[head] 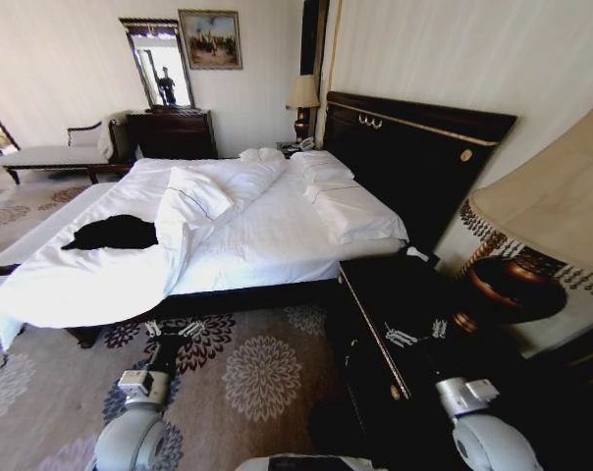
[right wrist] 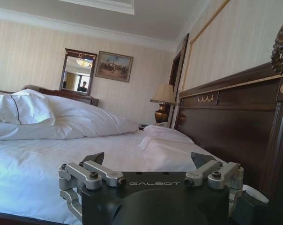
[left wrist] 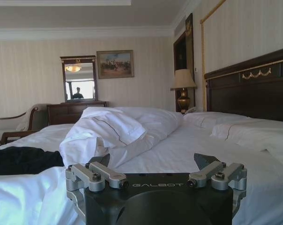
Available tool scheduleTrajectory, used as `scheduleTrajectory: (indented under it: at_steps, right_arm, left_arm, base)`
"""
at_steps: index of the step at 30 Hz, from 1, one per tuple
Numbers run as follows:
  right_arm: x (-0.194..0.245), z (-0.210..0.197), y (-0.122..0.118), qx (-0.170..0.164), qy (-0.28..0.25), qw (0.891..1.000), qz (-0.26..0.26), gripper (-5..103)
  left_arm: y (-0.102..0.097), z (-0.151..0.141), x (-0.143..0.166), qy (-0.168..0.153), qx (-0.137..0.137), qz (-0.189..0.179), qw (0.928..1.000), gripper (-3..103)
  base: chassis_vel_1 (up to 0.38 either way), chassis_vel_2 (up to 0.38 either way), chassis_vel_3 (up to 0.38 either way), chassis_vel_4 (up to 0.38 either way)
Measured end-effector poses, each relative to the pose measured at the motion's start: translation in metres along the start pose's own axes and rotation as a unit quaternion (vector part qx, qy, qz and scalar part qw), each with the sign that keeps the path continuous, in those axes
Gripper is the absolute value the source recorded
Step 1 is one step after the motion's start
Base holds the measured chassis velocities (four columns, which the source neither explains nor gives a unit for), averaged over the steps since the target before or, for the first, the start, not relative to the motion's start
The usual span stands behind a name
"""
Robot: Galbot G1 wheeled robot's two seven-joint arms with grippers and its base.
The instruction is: Fold the clothes on the bed.
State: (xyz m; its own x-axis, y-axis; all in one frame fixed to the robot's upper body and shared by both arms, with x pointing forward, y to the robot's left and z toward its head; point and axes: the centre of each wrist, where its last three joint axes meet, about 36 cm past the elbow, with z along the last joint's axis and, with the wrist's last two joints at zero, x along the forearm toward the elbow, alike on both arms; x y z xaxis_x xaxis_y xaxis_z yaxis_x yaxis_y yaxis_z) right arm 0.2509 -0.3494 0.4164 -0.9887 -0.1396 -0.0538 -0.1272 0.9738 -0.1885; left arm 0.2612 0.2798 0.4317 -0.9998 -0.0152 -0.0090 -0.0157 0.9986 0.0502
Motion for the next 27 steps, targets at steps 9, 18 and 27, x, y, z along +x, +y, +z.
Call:
scheduleTrajectory:
  at_steps: [9, 18, 27]
  right_arm:
    - [0.0014, 0.0007, 0.0006, 0.000, 0.002, 1.000, 0.001, 100]
    - [0.0005, 0.0019, -0.0001, 0.002, 0.003, 1.000, -0.001, 100]
    - [0.0021, 0.0042, 0.0013, 0.003, 0.007, 1.000, -0.003, 100]
  left_arm:
    - [-0.0017, 0.0015, 0.0005, 0.001, -0.002, 0.000, 1.0000, 100]
    - [-0.0022, 0.0027, 0.0020, 0.002, -0.003, -0.001, 1.0000, 100]
    - [-0.0033, 0.0040, 0.0023, 0.004, -0.003, 0.000, 1.0000, 100]
  base:
    - [-0.158, 0.157, 0.163, -0.165]
    - [-0.149, 0.147, 0.154, -0.147]
    - [-0.156, 0.147, 0.160, -0.151]
